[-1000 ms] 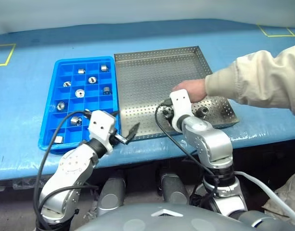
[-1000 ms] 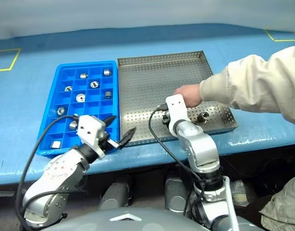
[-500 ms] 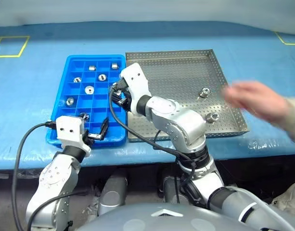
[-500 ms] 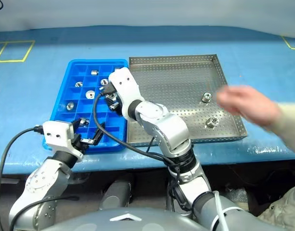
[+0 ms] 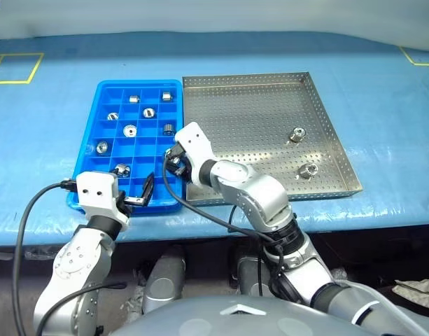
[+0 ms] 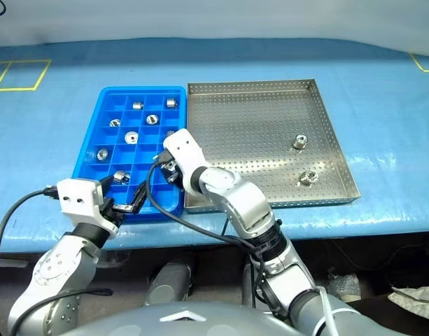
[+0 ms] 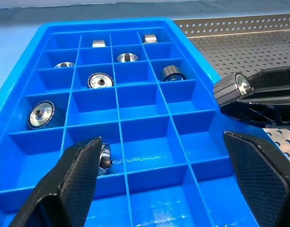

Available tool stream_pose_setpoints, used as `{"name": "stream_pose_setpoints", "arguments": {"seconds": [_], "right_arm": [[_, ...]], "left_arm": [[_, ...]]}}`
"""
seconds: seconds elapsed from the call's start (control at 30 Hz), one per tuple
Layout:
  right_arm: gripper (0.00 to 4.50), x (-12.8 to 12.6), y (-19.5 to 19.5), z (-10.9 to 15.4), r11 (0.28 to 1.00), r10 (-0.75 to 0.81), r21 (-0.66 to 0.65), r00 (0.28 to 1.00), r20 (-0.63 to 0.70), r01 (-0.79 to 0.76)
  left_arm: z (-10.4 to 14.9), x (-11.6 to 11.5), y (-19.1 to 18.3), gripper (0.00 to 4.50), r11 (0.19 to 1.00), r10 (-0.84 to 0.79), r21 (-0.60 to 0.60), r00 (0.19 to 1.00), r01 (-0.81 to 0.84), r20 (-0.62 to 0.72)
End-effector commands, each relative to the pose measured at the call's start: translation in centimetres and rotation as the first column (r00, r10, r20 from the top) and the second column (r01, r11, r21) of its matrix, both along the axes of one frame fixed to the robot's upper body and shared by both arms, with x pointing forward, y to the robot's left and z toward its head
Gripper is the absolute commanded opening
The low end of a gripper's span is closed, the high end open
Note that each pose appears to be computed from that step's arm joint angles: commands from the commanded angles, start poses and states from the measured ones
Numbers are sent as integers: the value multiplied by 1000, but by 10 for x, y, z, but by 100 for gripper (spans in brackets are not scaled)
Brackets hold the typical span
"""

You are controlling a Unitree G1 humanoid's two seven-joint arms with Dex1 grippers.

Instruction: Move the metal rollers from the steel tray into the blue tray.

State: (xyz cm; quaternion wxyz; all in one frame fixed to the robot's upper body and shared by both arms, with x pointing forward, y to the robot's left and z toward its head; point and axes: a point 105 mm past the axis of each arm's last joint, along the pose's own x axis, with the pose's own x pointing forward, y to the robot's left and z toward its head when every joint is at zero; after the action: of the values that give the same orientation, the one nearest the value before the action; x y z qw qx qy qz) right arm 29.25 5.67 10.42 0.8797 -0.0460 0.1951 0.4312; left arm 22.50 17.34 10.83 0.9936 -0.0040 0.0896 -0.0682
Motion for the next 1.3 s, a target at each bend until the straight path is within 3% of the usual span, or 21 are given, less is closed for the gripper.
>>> {"name": "stream_pose_setpoints", "arguments": {"seconds": [0.03,0.23,0.3,0.57,0.6,0.77,1.0,1.3], "right_arm": [[171,-3,5,-11,1000,21,-17,1000,-21,-22],[171,17,-9,-21,988,-82,-123,995,63,90],[171,15,-14,-19,990,-93,-98,994,49,98],[431,5,-46,8,968,-243,70,970,8,242],[447,6,-52,12,961,-266,86,964,9,264],[447,16,-86,25,882,-459,139,887,42,450],[447,20,-154,9,630,-769,46,614,180,775],[447,21,-196,-6,450,-877,-6,443,187,893]], "left_arm": [[10,1,-7,450,1000,-29,2,999,29,38],[15,10,-14,450,997,-72,10,995,72,67],[13,10,-19,450,995,-96,8,993,96,63],[12,18,-42,450,979,-198,-33,978,201,70],[13,20,-44,450,976,-210,-37,975,213,72],[12,31,-53,450,963,-265,-37,961,268,74],[14,44,-65,450,941,-334,-27,939,337,81],[12,46,-72,450,928,-367,-37,927,370,76]]}}
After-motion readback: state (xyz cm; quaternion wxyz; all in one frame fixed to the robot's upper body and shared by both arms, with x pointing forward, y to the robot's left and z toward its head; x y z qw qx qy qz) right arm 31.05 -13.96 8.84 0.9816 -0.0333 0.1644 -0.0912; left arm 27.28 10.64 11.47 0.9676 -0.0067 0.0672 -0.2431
